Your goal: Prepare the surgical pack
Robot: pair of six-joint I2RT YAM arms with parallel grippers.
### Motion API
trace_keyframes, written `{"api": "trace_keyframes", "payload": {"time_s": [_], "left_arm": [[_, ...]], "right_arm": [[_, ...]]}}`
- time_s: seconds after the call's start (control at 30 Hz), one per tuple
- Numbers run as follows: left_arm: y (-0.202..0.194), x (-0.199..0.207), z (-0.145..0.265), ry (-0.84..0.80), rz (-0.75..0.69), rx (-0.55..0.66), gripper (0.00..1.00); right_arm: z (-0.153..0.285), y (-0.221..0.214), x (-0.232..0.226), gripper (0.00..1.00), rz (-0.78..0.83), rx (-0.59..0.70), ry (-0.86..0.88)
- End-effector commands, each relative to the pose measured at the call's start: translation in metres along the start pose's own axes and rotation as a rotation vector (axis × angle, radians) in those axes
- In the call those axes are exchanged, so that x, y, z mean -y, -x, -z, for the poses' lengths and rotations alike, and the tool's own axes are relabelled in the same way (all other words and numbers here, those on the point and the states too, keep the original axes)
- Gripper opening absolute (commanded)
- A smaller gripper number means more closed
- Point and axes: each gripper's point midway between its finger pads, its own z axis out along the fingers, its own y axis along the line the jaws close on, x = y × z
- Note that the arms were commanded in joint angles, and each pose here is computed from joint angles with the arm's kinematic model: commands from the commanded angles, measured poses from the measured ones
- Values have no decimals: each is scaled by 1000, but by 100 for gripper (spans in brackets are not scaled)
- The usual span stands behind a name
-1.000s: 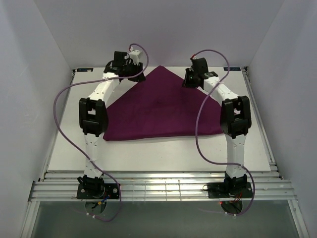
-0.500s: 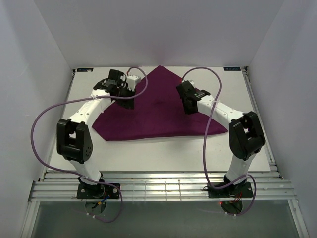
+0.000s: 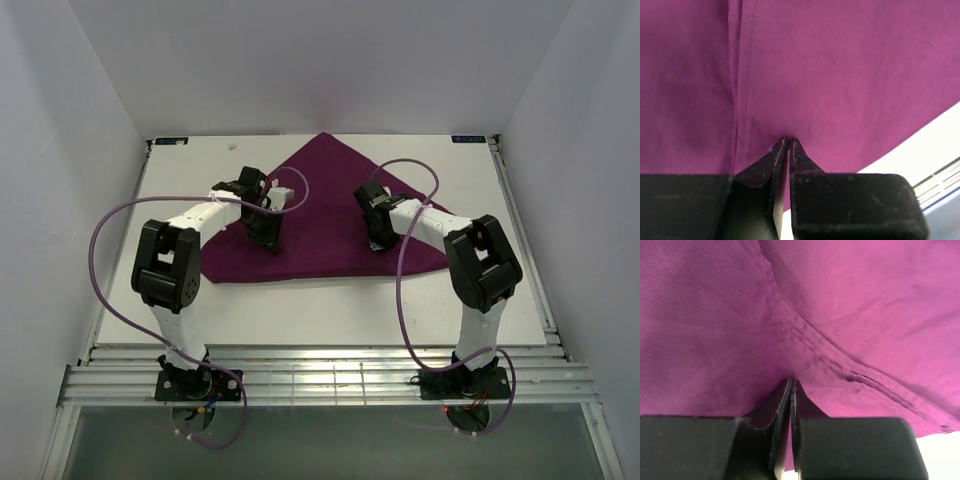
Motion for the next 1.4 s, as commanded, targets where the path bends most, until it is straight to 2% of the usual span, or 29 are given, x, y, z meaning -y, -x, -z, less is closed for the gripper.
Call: {"api": "trace_keyframes", "payload": {"time_s": [0.0, 0.17, 0.37, 0.57, 0.73, 0.83, 1.0, 1.2, 1.37], "left_arm": [[16, 11, -11, -75, 30, 48, 18], [11, 11, -42, -104, 49, 10, 18], [-4, 3, -60, -79, 72, -21, 18], [20, -6, -45, -27, 44, 45, 18], [58, -6, 3, 20, -6, 183, 20], [65, -2, 17, 17, -35, 196, 21], [56, -9, 17, 51, -33, 143, 21], [51, -5, -5, -12, 5, 100, 21], [66, -5, -22, -53, 34, 103, 21]], "right_arm": [[-4, 7, -22, 8, -62, 20, 88], [-20, -1, -28, 8, -72, -21, 93], [-24, 1, -39, 8, -81, -8, 148], [-23, -5, -27, 8, -103, -23, 108], [8, 31, 3, 8, -151, 113, 39], [23, 53, 17, 8, -117, 162, -25], [27, 62, 27, 8, -112, 159, -71], [4, 65, 4, 8, -91, 109, 3], [-5, 76, -22, 8, -90, 109, 118]]}}
